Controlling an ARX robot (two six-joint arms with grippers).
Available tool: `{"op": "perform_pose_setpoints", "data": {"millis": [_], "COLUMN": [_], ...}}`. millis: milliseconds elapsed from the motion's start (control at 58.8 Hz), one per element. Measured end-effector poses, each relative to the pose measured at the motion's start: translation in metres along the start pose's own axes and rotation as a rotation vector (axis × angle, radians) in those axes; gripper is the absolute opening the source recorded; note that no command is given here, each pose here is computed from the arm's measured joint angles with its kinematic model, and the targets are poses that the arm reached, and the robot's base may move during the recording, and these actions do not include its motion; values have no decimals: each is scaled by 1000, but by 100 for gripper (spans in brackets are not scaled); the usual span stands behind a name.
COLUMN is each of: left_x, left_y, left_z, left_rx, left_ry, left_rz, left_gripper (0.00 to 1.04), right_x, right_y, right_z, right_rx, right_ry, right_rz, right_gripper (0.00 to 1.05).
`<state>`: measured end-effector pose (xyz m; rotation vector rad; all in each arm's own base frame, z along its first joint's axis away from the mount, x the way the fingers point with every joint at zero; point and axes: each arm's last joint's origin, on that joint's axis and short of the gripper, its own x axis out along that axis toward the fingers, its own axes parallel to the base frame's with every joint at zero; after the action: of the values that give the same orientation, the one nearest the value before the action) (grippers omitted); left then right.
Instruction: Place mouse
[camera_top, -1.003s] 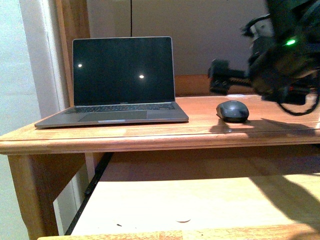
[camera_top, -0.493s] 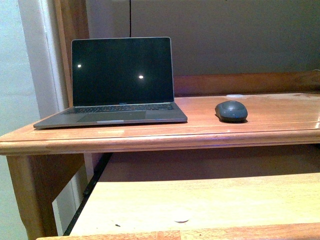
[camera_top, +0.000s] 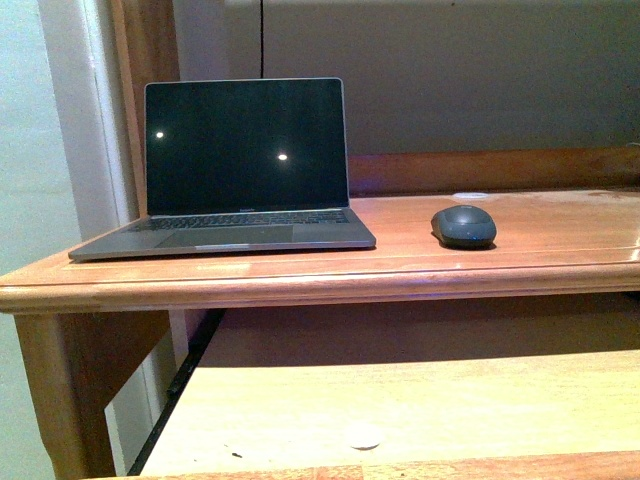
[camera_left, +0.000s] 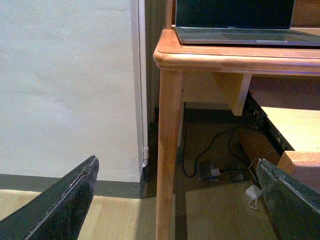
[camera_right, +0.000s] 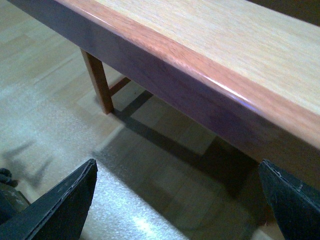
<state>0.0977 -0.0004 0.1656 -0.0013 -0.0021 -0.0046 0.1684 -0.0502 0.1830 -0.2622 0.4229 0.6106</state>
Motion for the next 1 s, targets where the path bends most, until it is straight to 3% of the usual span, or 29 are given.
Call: {"op": "perform_pose_setpoints", "data": {"millis": [493,578,595,612,833,1003], "left_x": [0,0,0,0,0,0], "left_y": [0,0,0,0,0,0], "left_z": [0,0,0,0,0,0], "left_rx": [0,0,0,0,0,0], "left_ry": [0,0,0,0,0,0], "left_rz": [0,0,0,0,0,0], "left_gripper": [97,97,97,97,97,97], "right_x": [90,113,181,194,187,126], "right_y": [8,1,-19,-18,-19,-23], "right_z": [38,48,79,82,90,98], "right_rx": [-56,-42,37,101,203,303], "right_ry": [-4,-7,35,70,44,-87], "right_rz": [-17,-94,-371,-433,-442,-517], "right_gripper": [97,97,97,97,97,97]}}
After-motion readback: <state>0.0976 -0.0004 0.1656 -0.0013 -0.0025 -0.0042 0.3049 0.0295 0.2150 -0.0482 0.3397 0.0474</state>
